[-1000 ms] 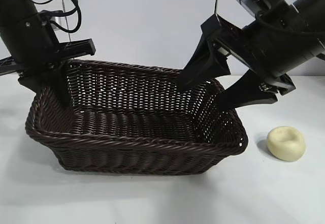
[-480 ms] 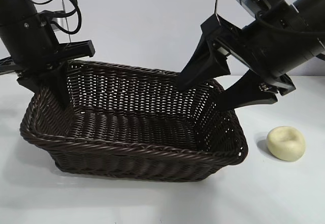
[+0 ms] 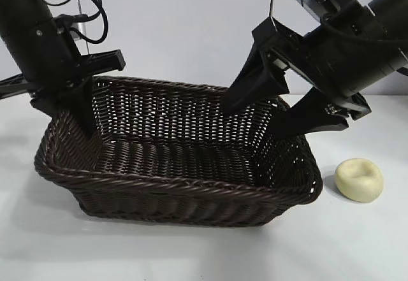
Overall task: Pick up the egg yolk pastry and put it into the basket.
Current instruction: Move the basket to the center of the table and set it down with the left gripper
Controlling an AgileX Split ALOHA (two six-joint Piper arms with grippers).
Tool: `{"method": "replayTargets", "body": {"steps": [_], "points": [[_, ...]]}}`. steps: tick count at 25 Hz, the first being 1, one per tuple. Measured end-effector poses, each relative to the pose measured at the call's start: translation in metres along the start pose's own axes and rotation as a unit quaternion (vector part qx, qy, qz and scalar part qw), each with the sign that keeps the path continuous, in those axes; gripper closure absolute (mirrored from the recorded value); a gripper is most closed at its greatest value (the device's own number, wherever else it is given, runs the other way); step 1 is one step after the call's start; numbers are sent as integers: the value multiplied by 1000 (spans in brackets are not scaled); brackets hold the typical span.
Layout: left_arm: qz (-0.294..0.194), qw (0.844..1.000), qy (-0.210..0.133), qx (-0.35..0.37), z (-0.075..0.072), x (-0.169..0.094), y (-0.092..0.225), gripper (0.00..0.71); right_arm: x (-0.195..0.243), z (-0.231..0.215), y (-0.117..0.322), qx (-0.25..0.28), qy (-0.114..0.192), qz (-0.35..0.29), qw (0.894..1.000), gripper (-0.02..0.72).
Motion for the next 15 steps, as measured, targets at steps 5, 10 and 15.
{"method": "replayTargets", "body": {"steps": [5,10,15], "points": [[1,1000,-1,0,1,1,0,613,0,0,0,-1,0,1,1000,125],[1,1000,-5,2,2,1,0,583,0,0,1,-1,0,1,1000,125],[-5,1000,-7,6,2,-2,-3,230,0,0,0,-2,1,1,1000,125]]}}
Point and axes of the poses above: a point on each arm's last joint axis where the gripper is mounted, x pointing out along that axis toward the gripper, z along the wrist's bending axis when the last joint is at zero, y = z × x, the point moved 10 cm from there along x, pointing out along that axis toward the gripper, and after that the axes turned 11 degrees about x, right-handed, at the moved point
